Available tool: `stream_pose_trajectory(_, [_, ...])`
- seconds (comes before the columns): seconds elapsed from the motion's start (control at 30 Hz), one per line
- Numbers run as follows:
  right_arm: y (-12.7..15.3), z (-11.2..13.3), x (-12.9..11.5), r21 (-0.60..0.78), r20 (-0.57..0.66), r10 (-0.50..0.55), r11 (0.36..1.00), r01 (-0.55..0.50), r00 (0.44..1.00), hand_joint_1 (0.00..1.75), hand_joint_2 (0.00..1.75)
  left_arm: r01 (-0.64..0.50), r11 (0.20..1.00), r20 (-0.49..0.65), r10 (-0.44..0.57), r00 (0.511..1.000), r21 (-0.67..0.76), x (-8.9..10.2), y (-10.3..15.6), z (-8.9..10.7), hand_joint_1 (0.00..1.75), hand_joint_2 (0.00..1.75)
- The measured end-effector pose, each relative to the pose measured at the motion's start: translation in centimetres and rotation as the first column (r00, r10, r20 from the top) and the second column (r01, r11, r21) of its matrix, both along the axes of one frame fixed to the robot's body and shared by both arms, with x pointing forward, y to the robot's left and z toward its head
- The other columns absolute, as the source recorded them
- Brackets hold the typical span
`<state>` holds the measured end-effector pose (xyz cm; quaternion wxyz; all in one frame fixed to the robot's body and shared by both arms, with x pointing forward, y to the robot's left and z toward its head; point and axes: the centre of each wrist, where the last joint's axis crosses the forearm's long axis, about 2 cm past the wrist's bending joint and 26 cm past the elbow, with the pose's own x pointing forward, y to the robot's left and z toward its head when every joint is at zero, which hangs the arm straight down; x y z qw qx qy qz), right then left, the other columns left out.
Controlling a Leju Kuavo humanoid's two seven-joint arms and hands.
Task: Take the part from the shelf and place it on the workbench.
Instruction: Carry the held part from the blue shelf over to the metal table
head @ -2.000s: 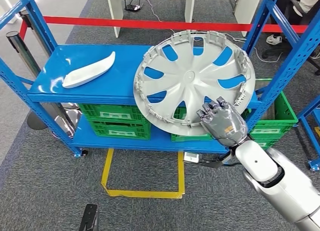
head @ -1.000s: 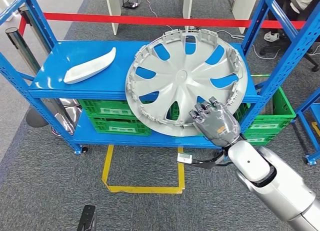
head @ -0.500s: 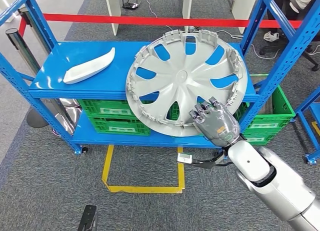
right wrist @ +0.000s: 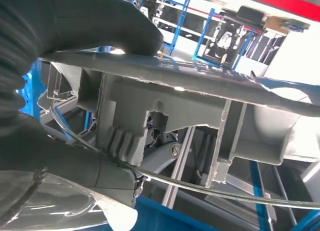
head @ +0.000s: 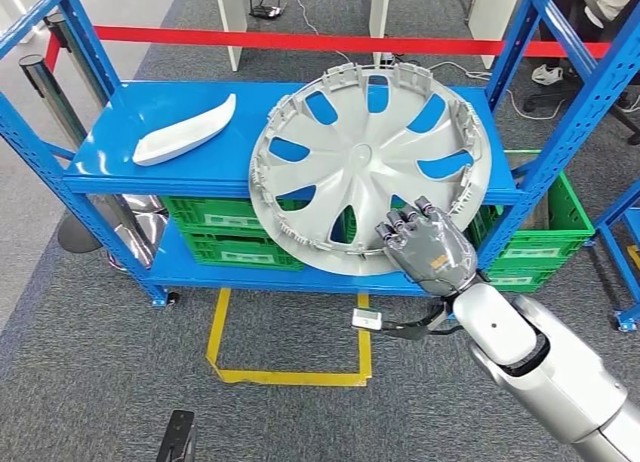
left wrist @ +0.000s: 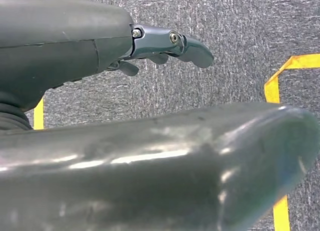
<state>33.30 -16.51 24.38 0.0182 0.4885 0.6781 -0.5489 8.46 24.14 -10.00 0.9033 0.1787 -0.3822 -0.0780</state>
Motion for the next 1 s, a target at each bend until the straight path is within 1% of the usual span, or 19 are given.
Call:
stream_pose_trajectory(0.83, [0.16, -0.08, -0.04, -0.003, 0.0, 0.003, 1.0, -0.003, 1.0, 1.75, 1.75, -0.018, 1.0, 0.001, 0.018, 1.0, -0.006, -0.14, 0.13, -0.04, 0.0, 0.0])
stream_pose_trajectory(0.97, [0.16, -0.08, -0.04, -0.003, 0.0, 0.003, 1.0, -0.003, 1.0, 1.75, 1.75, -0.013, 1.0, 0.023, 0.013, 1.0, -0.006, -0.13, 0.15, -0.04, 0.0, 1.75])
stream_pose_trajectory(1.0, [0.16, -0.08, -0.04, -0.003, 0.0, 0.003, 1.0, -0.003, 1.0, 1.75, 1.75, -0.011, 1.0, 0.032, 0.011, 0.999, -0.008, -0.12, 0.15, -0.04, 0.0, 1.75])
